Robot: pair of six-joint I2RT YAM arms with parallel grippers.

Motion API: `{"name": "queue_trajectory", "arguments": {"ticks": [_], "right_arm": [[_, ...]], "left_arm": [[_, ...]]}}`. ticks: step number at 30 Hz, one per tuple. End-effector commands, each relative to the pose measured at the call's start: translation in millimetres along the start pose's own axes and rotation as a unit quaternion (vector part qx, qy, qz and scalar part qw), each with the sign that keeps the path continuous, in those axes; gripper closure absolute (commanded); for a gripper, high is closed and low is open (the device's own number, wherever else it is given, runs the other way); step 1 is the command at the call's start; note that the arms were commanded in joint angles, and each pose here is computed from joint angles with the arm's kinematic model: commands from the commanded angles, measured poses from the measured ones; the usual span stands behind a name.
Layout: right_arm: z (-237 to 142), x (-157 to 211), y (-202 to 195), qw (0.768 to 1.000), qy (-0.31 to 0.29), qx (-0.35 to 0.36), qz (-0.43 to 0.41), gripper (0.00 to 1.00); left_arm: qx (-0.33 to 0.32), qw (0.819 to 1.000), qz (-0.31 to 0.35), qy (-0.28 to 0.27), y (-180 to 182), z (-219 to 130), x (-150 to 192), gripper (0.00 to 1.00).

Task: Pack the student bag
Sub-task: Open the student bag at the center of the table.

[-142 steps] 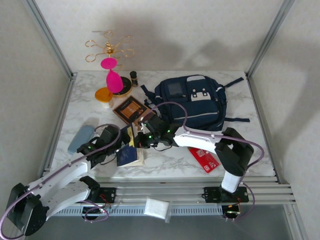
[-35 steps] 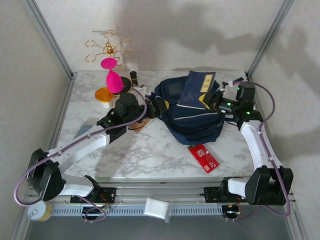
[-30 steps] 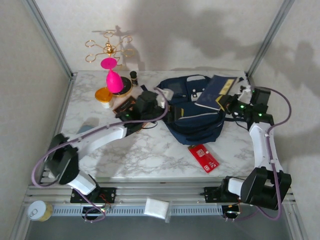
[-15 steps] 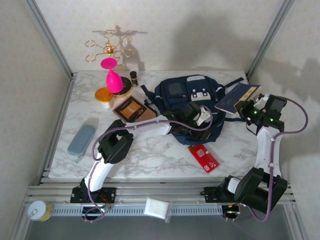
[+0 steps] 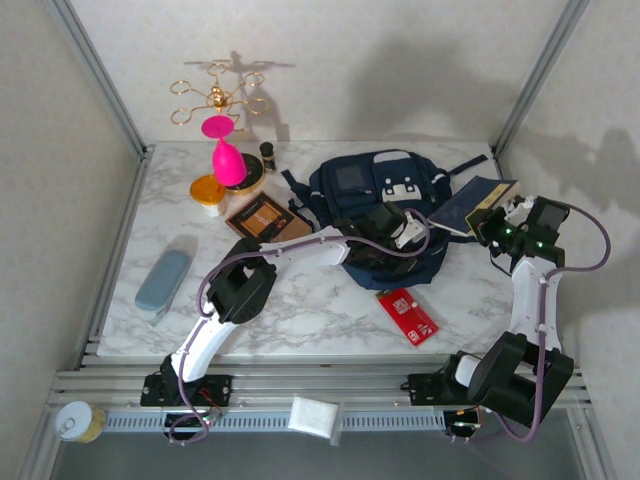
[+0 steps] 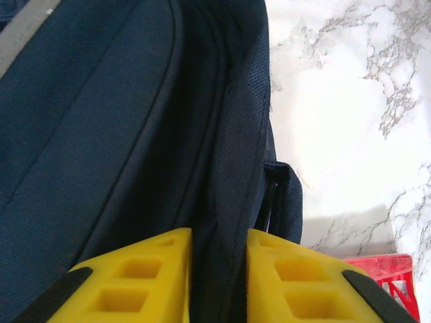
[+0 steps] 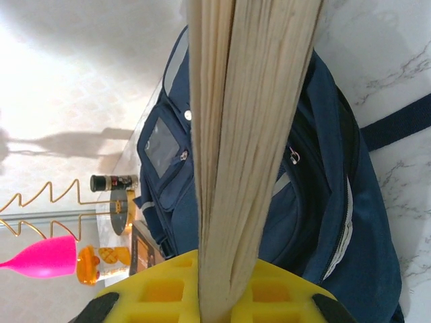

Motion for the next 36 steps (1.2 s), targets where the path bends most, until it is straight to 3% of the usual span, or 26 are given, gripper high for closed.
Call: {"name": "queue_trajectory", "arguments": {"ticks": [1,7,11,12,23,28,36], "right_arm": [[-6.2,-4.4,10.4,0.999,-0.016,-0.028,-0.025,1.00],[-7.7,-3.4,11.1,0.999,-0.018,-0.027,-0.026,1.00],[-10.5,-2.7,10.8,0.999,-0.025,-0.019,-0.029,1.00],[-11.7,-2.4,10.8,0.999,-0.027,-0.014,-0.030,1.00],[-28.4,23.5,19.8,1.000,0.005,-0.018,-0.023,1.00],[-38.2,46.9,18.4,0.998,0.016,0.044,-0.040,1.00],[-29.7,100.7,3.5,0.993,0.108,0.042,-0.032,1.00]], "left_arm": [[-0.018,1.000,-0.002,-0.003,14.8,2.3,-3.7,0.78],[0.001,1.000,-0.007,0.012,11.4,8.4,-0.4,0.82],[-0.021,1.000,-0.001,0.004,12.0,5.1,-5.2,1.00],[-0.028,1.000,-0.003,-0.001,13.3,1.2,-9.5,1.00],[-0.119,0.985,-0.007,-0.122,12.6,-104.7,-79.0,1.00],[-0.153,0.973,-0.013,-0.173,19.3,-149.3,-101.0,1.00],[-0.191,0.955,-0.022,-0.224,15.7,-189.0,-125.8,1.00]]}}
Point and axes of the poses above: each hand's point on the last joint's axis, 136 mm out from that joint toward the fingers, its own z axis out along the fingers, its own y axis along the line the jaws close on, x = y × z, the point moved 7 cm from there along -z, back along the fingers, and after that the axes turned 2 degrees about z, right-handed, at the moved point
